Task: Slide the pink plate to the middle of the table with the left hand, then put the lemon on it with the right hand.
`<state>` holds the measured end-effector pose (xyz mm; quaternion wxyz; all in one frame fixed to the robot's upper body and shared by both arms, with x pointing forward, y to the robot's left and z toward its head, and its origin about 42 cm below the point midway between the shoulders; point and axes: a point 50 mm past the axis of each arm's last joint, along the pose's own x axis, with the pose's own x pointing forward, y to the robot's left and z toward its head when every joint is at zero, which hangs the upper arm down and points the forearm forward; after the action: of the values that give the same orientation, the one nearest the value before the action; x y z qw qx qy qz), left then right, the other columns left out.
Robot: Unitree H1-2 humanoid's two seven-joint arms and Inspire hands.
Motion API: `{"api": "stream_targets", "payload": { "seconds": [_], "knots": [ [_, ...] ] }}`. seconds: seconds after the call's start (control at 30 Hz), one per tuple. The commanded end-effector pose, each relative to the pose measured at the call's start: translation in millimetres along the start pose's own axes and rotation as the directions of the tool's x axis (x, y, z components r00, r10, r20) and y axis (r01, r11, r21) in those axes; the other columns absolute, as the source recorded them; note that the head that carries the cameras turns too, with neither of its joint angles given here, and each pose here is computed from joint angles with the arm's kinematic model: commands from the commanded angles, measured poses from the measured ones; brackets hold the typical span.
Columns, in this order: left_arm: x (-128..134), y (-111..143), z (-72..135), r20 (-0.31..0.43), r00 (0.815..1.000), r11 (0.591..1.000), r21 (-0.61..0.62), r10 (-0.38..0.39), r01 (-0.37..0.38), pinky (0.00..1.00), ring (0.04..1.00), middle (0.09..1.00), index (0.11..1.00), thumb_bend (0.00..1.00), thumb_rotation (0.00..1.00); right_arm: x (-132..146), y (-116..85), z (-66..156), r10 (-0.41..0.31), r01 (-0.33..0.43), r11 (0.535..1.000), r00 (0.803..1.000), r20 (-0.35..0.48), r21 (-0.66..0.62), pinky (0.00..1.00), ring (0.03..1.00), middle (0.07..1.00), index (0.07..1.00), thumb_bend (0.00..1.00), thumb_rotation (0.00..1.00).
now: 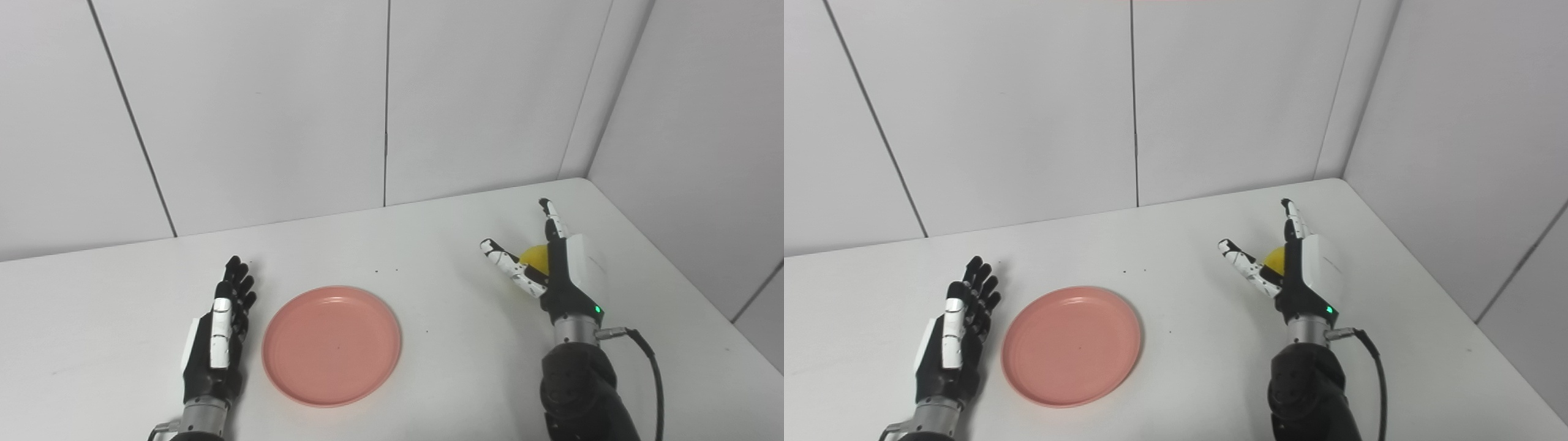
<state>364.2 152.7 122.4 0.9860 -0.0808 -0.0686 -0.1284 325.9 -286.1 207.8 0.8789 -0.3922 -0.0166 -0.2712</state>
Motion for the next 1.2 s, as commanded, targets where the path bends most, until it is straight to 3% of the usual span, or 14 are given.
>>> {"api": "stream_targets", "payload": {
  "seconds": [0.0, 0.17, 0.47, 0.87, 1.17],
  "knots": [
    [-18, 16, -21, -0.053, 0.999, 1.000, 0.005, 0.010, -0.010, 1.00, 0.997, 1.000, 1.000, 0.66, 1.00, 15, -16, 15, -0.083, 0.083, 0.996, 0.996, 0.035, -0.011, 0.85, 0.906, 0.922, 0.935, 0.84, 0.63],
    [-19, 20, -23, -0.067, 0.998, 1.000, -0.008, 0.002, -0.002, 1.00, 0.994, 1.000, 1.000, 0.66, 1.00, 27, -21, 8, -0.093, 0.092, 0.994, 0.996, -0.001, -0.065, 0.86, 0.906, 0.927, 0.944, 0.89, 0.44],
    [-18, 27, -24, -0.070, 0.998, 1.000, -0.008, 0.001, -0.001, 0.99, 0.982, 0.990, 0.993, 0.61, 1.00, 45, -17, -10, -0.017, 0.009, 0.991, 0.998, -0.060, -0.131, 0.90, 0.927, 0.940, 0.954, 0.93, 0.32],
    [-20, 29, -20, -0.070, 0.998, 1.000, -0.015, 0.002, -0.003, 0.99, 0.985, 0.993, 0.993, 0.60, 1.00, 57, 6, -26, 0.137, -0.150, 0.980, 0.985, -0.101, -0.133, 0.91, 0.942, 0.946, 0.956, 0.93, 0.31],
    [-22, 27, -19, -0.063, 0.998, 1.000, -0.018, -0.003, 0.002, 0.99, 0.984, 0.992, 0.992, 0.58, 1.00, 62, 21, -36, 0.160, -0.174, 0.978, 0.980, -0.120, -0.118, 0.86, 0.910, 0.920, 0.921, 0.90, 0.25]
  ]
}}
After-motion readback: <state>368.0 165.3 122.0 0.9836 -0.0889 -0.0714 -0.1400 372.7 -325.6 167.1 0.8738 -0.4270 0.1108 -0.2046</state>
